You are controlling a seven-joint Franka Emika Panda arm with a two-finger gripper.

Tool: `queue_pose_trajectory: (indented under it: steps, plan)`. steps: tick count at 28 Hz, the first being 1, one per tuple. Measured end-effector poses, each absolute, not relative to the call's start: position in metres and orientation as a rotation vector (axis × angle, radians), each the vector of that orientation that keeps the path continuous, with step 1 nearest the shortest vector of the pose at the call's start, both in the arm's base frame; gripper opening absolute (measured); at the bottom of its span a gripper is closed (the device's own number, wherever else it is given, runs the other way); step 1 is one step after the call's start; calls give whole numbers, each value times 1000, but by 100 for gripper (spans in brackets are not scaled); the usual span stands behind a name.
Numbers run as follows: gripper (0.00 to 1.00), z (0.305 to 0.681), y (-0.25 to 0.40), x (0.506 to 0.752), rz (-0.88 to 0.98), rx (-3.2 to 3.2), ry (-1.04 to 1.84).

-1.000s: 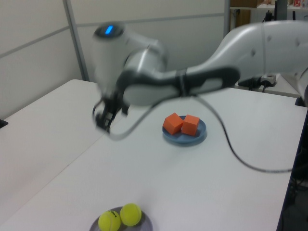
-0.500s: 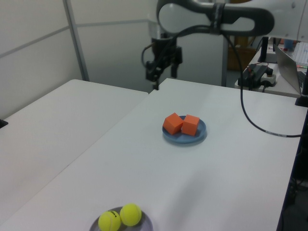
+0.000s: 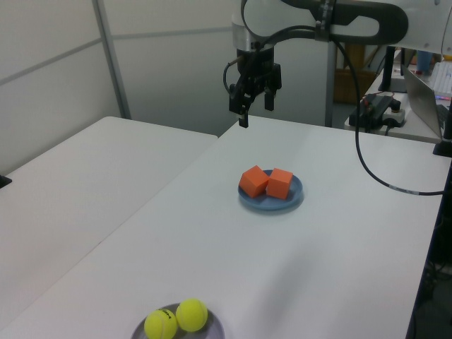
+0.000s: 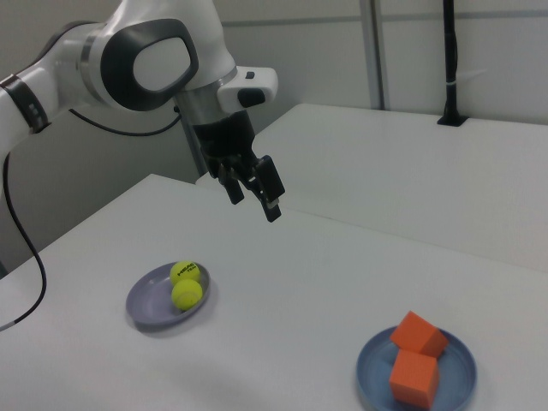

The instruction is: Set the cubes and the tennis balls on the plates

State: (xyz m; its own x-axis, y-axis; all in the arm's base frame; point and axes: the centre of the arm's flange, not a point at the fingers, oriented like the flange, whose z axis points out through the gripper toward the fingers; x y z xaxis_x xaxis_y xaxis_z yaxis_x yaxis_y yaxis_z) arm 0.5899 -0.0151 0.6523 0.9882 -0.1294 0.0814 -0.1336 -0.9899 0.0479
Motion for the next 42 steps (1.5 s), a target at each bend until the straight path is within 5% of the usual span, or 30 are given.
queue_pose_trajectory:
  steps: [42]
  plan:
    - [100, 637, -36, 593, 72, 3089, -213]
